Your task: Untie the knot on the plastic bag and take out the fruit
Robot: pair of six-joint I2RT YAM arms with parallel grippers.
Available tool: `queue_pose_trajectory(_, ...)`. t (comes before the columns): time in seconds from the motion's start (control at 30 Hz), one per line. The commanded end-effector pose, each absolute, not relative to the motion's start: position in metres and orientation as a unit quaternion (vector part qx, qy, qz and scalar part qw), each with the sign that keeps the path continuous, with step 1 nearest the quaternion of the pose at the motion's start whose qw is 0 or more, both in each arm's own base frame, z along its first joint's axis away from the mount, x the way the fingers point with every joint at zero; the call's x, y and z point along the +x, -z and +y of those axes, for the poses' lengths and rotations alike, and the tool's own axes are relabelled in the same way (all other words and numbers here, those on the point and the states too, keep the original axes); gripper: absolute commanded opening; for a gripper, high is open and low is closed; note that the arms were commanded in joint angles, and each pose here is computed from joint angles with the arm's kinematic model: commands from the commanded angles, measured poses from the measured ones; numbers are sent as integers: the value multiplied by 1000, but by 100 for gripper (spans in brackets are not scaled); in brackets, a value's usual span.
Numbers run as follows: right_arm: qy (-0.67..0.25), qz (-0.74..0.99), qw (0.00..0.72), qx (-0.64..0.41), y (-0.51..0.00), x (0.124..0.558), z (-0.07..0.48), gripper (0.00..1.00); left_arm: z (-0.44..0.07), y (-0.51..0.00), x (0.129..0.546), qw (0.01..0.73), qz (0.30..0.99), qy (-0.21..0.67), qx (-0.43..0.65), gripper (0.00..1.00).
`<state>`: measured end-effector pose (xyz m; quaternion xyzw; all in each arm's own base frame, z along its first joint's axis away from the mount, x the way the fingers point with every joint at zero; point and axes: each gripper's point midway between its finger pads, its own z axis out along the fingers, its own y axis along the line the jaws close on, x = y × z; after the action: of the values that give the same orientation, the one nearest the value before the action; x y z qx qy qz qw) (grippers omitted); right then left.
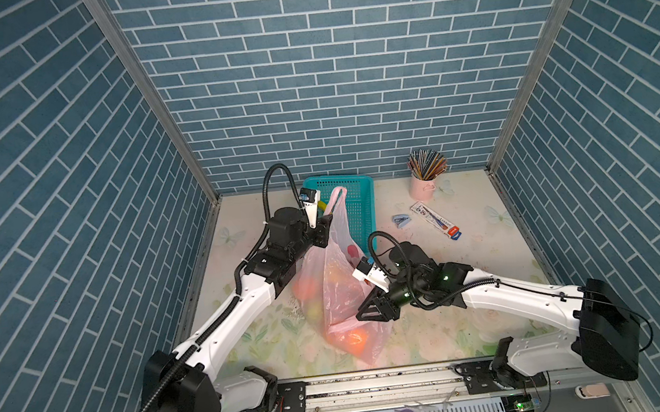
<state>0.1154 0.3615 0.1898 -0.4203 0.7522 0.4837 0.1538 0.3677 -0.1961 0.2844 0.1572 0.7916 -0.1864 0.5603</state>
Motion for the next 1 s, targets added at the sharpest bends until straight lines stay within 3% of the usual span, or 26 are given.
queue_pose_trajectory(0.0,-469,740,239,-418,-229,139,362,44,-191,-296,357,571,784,207,133,63)
queue_pose_trajectory(0.2,-473,726,347,-360,-281,181,349,54,-179,-305,333,550,800,232,59,64)
queue_pose_trajectory(0.4,-420,742,452,-264,-287,234,322,66,-168,-290,311,487,839,237,-53,64)
queue_pose_trajectory(0.67,-344,843,382,-156,-222,289,298,67,-199,-259,279,397,889,223,-58,63)
queue_pose_trajectory(0.97,-388,859,292,-164,-175,284,310,66,-240,-226,276,321,941,107,24,71)
